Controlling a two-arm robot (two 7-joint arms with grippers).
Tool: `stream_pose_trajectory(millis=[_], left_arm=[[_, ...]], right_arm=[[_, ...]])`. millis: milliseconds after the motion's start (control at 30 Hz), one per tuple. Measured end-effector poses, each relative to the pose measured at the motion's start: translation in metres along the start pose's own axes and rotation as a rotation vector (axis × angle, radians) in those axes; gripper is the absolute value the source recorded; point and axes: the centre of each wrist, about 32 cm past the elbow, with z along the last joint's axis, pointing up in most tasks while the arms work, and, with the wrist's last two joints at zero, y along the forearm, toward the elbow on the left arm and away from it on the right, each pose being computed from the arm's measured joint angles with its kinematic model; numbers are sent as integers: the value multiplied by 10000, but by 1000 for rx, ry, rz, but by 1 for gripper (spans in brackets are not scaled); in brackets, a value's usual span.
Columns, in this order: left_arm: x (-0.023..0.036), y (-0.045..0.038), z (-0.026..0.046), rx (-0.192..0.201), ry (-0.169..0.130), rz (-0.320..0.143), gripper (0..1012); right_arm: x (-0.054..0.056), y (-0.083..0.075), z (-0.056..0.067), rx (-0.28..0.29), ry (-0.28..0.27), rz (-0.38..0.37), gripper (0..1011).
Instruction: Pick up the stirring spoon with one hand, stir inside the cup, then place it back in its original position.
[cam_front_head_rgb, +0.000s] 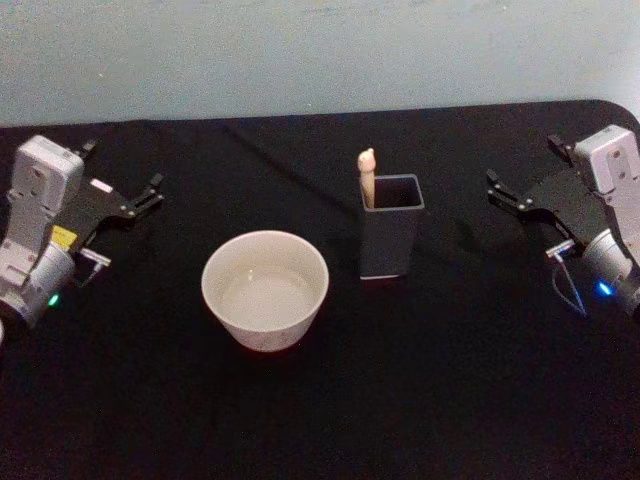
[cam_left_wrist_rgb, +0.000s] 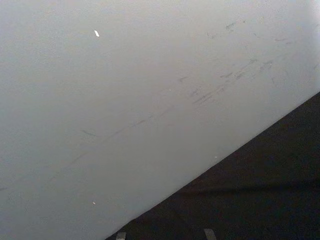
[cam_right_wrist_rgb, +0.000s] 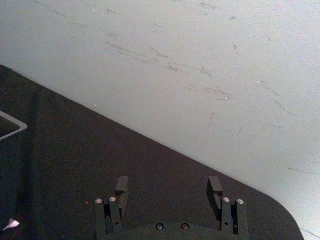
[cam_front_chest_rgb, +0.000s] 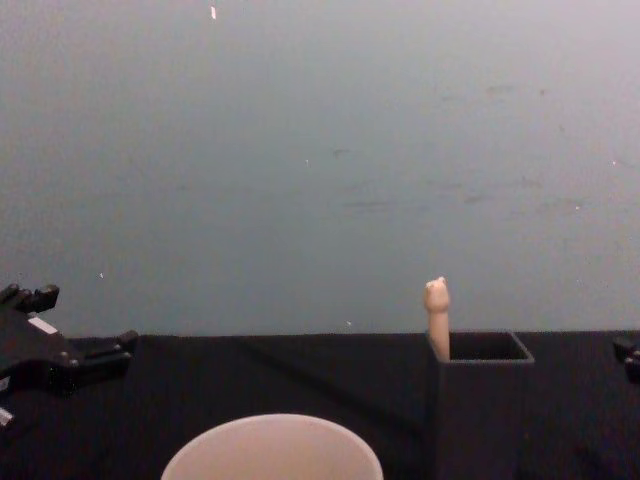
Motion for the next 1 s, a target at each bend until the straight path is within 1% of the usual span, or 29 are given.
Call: stream_pose_trajectory(millis=[1000], left_arm=[[0,0,0,0,0,0,1001]], right_arm=[[0,0,0,0,0,0,1002]])
